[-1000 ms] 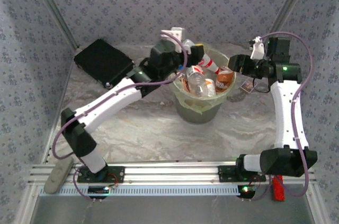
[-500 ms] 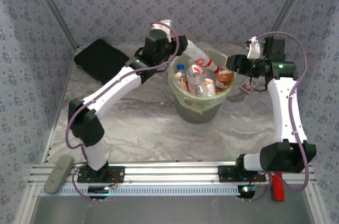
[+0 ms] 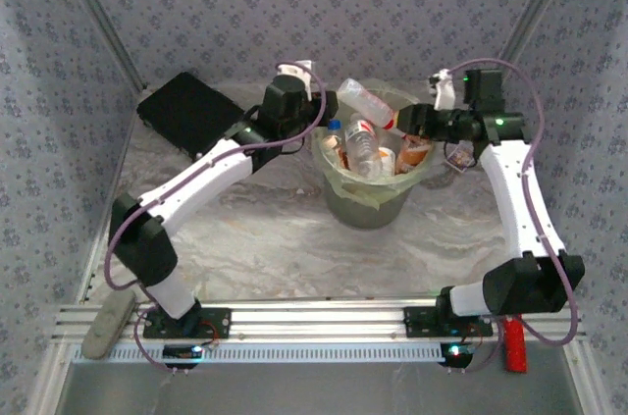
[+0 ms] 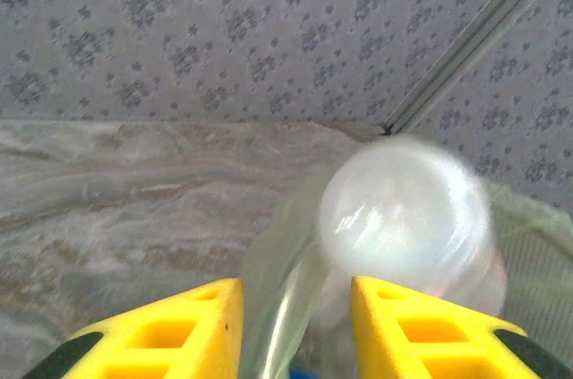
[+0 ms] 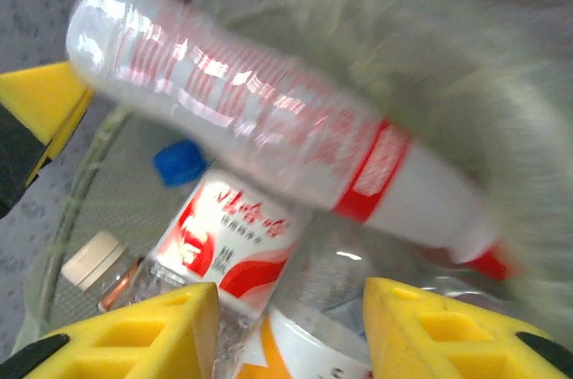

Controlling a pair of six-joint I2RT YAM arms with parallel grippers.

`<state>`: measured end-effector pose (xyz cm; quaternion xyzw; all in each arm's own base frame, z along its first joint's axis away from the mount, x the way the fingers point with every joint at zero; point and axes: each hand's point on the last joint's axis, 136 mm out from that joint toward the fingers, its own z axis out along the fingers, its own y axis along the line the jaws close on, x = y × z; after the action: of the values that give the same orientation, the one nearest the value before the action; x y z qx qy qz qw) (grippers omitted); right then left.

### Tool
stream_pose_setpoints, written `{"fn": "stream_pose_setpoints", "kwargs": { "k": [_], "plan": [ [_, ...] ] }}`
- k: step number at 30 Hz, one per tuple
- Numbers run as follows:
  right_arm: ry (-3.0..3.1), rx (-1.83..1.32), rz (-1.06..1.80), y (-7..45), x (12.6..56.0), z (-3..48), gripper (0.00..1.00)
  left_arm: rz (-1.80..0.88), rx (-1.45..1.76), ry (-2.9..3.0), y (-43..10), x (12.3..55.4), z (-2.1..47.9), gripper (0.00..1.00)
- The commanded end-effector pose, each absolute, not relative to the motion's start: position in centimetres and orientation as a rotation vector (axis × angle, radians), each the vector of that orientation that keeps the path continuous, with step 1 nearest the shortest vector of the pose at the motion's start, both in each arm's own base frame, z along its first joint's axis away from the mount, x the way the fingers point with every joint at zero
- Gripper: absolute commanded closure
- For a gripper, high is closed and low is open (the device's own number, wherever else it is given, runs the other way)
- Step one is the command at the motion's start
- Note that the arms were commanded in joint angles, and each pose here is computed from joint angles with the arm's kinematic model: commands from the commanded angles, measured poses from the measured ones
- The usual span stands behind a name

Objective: Put the plastic bottles in the bin

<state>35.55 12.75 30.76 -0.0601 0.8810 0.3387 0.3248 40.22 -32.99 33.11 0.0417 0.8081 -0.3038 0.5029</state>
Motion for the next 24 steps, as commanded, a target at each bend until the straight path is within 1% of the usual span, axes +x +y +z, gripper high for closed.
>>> {"fn": "stream_pose_setpoints", "kwargs": {
  "k": [1, 4, 6, 8, 11, 14, 16, 20, 24],
  "plan": [
    [2.353, -0.196, 1.008, 16.0, 35.1, 29.5, 0.53, -0.713, 0.061, 1.905, -30.6, 38.5, 35.6, 0.63],
    [2.362, -0.259, 1.015, 18.4, 35.1, 29.4, 0.53, -0.7, 0.047, 1.894, -28.9, 37.2, 36.2, 0.62],
    [2.346, -0.277, 0.936, 18.6, 35.6, 29.9, 0.53, -0.697, 0.03, 1.874, -27.9, 36.4, 36.9, 0.62],
    [2.315, -0.267, 0.873, 17.8, 36.1, 31.3, 0.52, -0.7, 0.021, 1.86, -27.1, 35.9, 37.5, 0.61],
    [2.266, -0.263, 0.787, 16.1, 36.3, 33.9, 0.48, -0.724, 0.041, 1.869, -27.5, 35.5, 37.7, 0.57],
    [2.227, -0.243, 0.728, 13.9, 36.1, 36.4, 0.44, -0.739, 0.07, 1.911, -28.6, 35.6, 36.6, 0.53],
    [2.223, -0.195, 0.674, 11.9, 35.9, 37.2, 0.43, -0.733, 0.079, 1.947, -29.1, 36.0, 35.3, 0.52],
    [2.278, -0.051, 0.619, 7.9, 35.1, 35.8, 0.41, -0.763, 0.089, 1.989, -30.5, 36.5, 33.4, 0.51],
    [2.345, -0.015, 0.633, 7.1, 34.8, 33.3, 0.42, -0.774, 0.103, 2.022, -31.8, 36.8, 32.1, 0.5]
  ]
}}
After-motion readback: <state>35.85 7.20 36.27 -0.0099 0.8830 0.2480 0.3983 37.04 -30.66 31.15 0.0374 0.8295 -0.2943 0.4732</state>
